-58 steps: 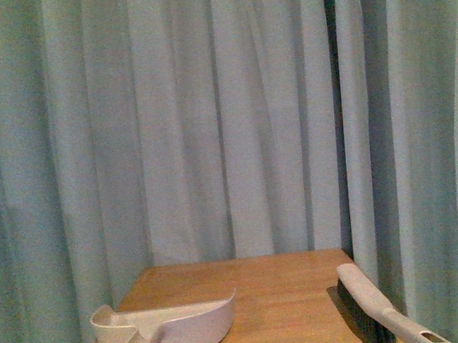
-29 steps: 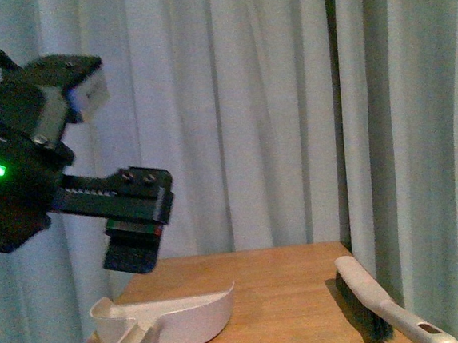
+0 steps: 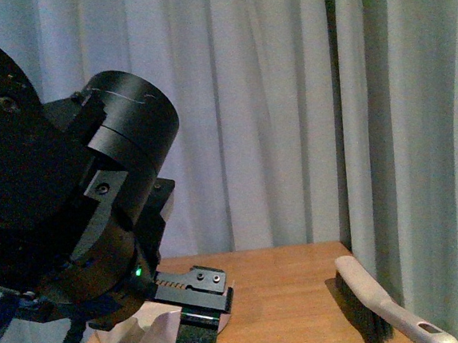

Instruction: Clean up trash

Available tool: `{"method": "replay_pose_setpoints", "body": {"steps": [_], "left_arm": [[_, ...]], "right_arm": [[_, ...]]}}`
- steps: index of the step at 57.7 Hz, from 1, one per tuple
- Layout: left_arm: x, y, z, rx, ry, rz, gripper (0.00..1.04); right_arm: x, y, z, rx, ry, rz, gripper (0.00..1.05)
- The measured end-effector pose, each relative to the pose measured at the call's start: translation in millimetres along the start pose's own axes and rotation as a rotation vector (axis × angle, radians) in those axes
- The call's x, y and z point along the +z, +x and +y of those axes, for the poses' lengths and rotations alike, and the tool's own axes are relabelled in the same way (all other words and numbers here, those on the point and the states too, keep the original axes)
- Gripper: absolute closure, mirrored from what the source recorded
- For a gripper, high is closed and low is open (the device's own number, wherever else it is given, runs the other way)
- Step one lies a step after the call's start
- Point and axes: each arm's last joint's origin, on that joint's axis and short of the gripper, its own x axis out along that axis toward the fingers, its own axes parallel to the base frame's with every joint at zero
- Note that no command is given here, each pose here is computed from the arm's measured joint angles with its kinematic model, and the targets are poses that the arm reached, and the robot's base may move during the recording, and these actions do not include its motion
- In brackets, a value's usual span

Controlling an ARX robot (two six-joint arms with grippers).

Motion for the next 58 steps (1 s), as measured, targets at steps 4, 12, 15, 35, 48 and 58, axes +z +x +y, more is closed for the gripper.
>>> {"method": "replay_pose_setpoints", "body": {"steps": [4, 12, 15, 35, 48, 58], "left_arm": [[0, 6, -3, 0.001, -0.005, 0.01, 0.08], [-8, 24, -9, 0.006, 0.004, 0.05, 0.08], [-10, 30, -10, 0.01, 0.006, 0.061, 0.08], [-13, 57, 0, 0.031, 0.001, 0.07, 0.08], [-15, 71, 6, 0.038, 0.022, 0.082, 0.08], [-13, 73, 10, 0.038, 0.029, 0.076, 0.08]], "right_arm": [[0, 0, 0, 0.0, 0.0, 0.0, 0.07], [0, 0, 0, 0.0, 0.0, 0.0, 0.07], [0, 0, 0, 0.0, 0.0, 0.0, 0.07], [0, 0, 0, 0.0, 0.0, 0.0, 0.07], [0, 0, 0, 0.0, 0.0, 0.0, 0.07], [0, 0, 0, 0.0, 0.0, 0.0, 0.07]]}}
